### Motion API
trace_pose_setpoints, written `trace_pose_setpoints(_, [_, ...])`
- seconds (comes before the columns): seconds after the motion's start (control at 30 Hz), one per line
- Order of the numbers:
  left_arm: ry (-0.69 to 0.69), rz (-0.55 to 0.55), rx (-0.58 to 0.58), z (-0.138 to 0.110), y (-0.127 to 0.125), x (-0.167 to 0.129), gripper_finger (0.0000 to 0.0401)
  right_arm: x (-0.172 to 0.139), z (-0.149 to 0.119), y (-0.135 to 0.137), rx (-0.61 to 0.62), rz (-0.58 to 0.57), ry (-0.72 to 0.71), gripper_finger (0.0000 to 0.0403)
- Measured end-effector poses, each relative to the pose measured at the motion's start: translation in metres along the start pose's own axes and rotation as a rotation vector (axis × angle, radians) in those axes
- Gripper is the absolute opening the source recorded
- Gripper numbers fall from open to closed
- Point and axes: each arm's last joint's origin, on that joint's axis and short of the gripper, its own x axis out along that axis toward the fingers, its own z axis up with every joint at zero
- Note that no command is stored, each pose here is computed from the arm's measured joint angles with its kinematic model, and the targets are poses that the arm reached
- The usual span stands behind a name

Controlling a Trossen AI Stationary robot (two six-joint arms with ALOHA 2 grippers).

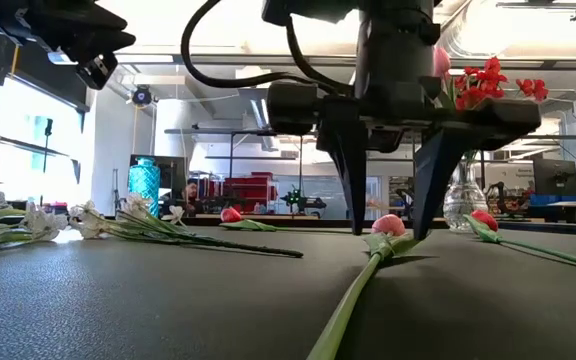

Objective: Sort flowers into vase by color
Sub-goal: Put the pink flower into the transparent vase

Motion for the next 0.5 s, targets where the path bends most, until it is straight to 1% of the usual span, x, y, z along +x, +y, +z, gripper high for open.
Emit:
trace_pose_setpoints(0.13, [-0.001, 0.000, 0.000, 0.000, 0.000, 0.000, 0.0074, 0.000, 0.006, 0.000, -0.027, -0.015, -0.009, 0.0163])
trace_pose_setpoints(0.37, [-0.001, 0.001, 0.006, 0.000, 0.000, 0.000, 0.0074, -0.002, 0.018, -0.001, -0.025, -0.063, -0.012, 0.0114])
trace_pose_setpoints(0.5, [-0.006, 0.017, 0.006, 0.000, 0.000, 0.000, 0.0074, -0.002, 0.018, -0.001, -0.043, -0.069, 0.026, 0.0114])
